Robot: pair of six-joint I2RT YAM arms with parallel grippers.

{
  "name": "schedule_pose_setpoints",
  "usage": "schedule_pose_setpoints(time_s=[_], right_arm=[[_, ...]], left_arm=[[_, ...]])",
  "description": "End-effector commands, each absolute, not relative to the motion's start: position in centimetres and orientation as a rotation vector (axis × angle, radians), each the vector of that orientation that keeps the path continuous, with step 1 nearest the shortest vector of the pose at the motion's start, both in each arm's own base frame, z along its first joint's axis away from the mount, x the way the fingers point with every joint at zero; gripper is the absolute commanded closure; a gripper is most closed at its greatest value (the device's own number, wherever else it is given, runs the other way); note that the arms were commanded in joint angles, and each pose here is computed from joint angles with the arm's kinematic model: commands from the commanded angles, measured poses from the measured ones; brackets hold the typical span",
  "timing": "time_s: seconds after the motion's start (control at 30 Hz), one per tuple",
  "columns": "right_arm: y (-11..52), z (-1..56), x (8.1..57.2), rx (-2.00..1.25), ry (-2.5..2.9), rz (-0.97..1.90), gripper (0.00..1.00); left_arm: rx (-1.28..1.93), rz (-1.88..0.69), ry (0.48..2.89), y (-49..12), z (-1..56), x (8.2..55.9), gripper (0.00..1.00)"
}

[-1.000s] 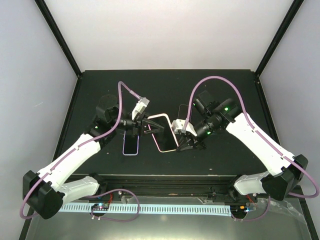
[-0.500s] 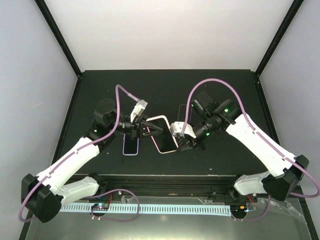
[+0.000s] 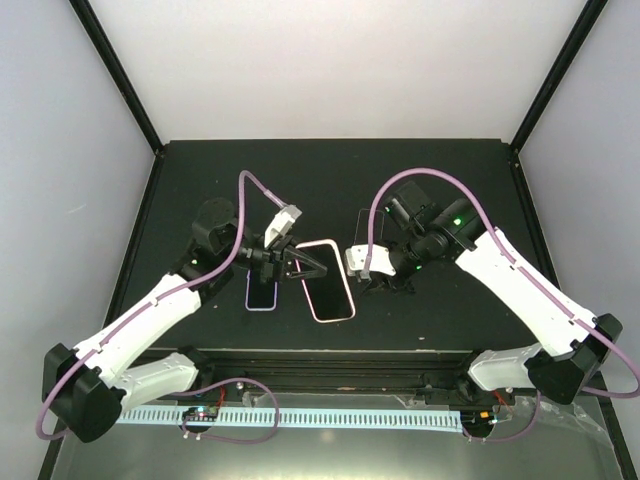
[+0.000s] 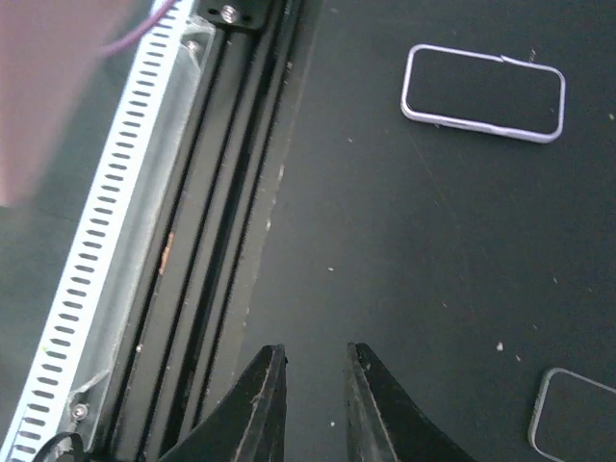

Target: Take the phone out of the phone case

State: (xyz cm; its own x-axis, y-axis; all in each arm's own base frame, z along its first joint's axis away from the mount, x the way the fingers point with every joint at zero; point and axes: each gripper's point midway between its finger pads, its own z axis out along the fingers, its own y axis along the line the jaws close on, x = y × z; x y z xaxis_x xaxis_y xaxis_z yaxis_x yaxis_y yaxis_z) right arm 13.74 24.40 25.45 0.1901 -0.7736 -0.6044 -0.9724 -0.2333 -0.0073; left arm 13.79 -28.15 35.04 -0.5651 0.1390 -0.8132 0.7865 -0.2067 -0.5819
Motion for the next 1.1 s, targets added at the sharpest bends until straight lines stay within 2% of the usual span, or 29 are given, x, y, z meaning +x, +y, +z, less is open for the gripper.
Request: schedule_pose_setpoints(time_s=[0.0, 0.13, 0.3, 0.4, 0.5, 0.7, 1.07], right_arm=[[24.2, 25.3, 15.6, -2.044, 1.666, 0.570, 0.83], [24.8, 26.9, 14.7, -2.001, 1.662, 0.674, 0.79], [24.4, 27.4, 14.0, -1.963, 1.697, 0.707, 0.56], [24.6, 26.0, 13.7, -1.951, 1.729, 0.750, 0.51], [25.1, 25.4, 13.2, -1.932, 1.744, 0.826, 0.52], [25.7, 25.6, 13.5, -1.904, 1.732, 0.846, 0.62], [26.4, 25.3, 14.6, -1.853, 1.764, 0.843, 0.74]], left_arm=[[1.207, -1.845, 1.465, -27.6, 37.6, 11.7, 0.98], [1.182, -1.807, 1.476, -27.7, 37.2, 12.0, 0.98], [1.039, -1.624, 1.581, -28.0, 36.0, 15.1, 0.99], [0.931, -1.500, 1.634, -27.8, 34.6, 17.4, 0.98], [0.914, -1.493, 1.585, -27.7, 34.7, 17.6, 0.98], [0.967, -1.532, 1.527, -27.7, 35.0, 16.7, 0.98], [1.007, -1.578, 1.489, -27.5, 34.7, 15.5, 0.98]])
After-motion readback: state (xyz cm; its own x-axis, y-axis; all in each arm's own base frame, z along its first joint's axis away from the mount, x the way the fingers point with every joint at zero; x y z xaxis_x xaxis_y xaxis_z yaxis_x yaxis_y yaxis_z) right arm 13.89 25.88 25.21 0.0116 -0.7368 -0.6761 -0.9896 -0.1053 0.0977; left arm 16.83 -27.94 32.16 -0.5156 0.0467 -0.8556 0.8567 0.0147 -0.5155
